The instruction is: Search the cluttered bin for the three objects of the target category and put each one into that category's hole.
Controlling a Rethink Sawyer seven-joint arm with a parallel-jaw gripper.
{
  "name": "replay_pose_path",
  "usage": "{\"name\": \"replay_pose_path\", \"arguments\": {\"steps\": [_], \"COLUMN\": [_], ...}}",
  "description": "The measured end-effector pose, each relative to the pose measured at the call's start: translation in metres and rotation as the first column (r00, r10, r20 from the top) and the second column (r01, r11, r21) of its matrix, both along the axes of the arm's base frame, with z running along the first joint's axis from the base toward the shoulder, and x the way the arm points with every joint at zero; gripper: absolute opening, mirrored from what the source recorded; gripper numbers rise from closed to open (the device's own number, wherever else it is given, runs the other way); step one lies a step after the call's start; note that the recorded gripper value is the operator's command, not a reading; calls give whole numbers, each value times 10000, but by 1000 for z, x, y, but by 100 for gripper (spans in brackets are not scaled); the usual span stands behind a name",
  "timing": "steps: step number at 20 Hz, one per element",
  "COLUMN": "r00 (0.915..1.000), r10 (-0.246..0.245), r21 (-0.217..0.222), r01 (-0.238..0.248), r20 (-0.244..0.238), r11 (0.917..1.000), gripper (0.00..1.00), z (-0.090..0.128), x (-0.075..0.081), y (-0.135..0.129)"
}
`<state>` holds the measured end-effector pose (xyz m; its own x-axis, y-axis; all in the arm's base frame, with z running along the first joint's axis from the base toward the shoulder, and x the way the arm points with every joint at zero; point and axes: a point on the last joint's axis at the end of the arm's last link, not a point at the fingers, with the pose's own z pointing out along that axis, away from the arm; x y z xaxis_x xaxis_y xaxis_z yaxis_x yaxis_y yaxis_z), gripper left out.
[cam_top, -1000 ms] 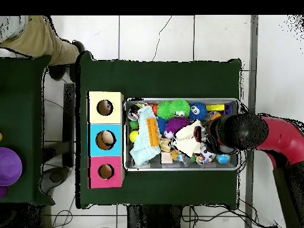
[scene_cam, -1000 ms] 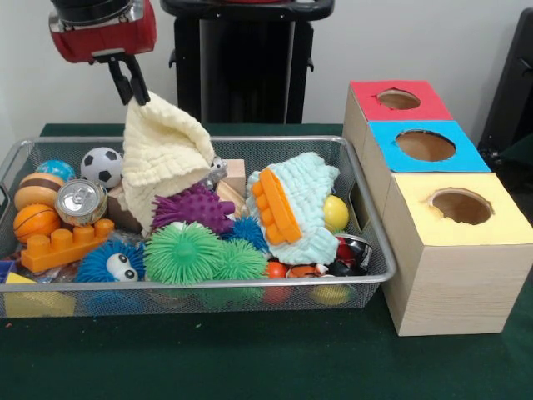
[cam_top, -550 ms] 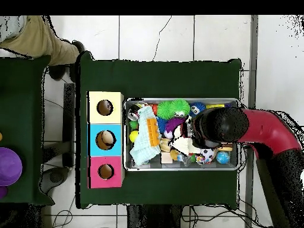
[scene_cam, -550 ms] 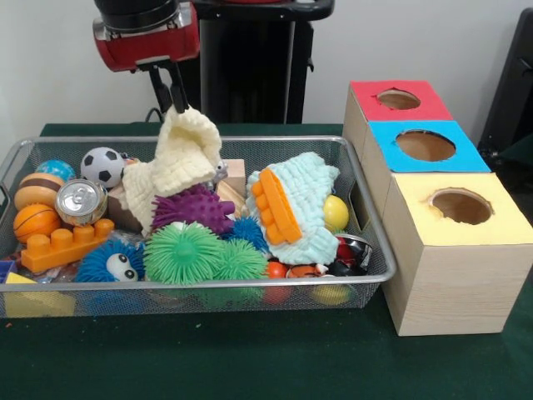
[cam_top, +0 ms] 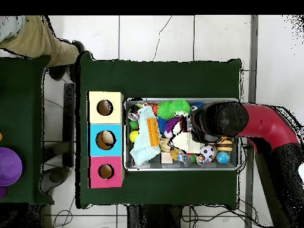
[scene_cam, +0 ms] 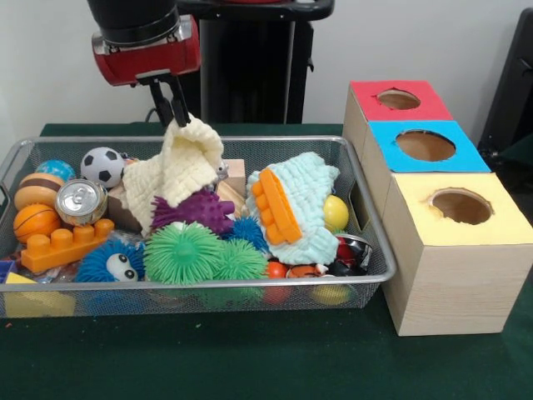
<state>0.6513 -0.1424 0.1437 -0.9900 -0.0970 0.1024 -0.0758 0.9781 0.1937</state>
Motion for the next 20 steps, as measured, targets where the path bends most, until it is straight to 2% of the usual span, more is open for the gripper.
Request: {"name": "replay_pose_path", "arguments": {"steps": [4,6,10,14,15,18,19,20], "r00": [10000,9998,9977,9905,9852,9733,9653,9615], "r10": [-9,-27,-41,5,56,193,293,334], "r21": [-3,-30,-82,-108,-117,-163,-203,-224], "r01": [9,28,46,9,-36,-160,-248,-284], "r20": [23,191,681,1377,1712,2287,2595,2726], "r11": [10000,10000,10000,9999,9999,9997,9995,9993], "gripper": [0,0,0,0,0,0,0,0], "z": [0,0,0,-4,-7,-15,-21,-23], "x": [0,2,4,5,6,6,6,6], "y": [0,0,3,13,21,41,56,63]}}
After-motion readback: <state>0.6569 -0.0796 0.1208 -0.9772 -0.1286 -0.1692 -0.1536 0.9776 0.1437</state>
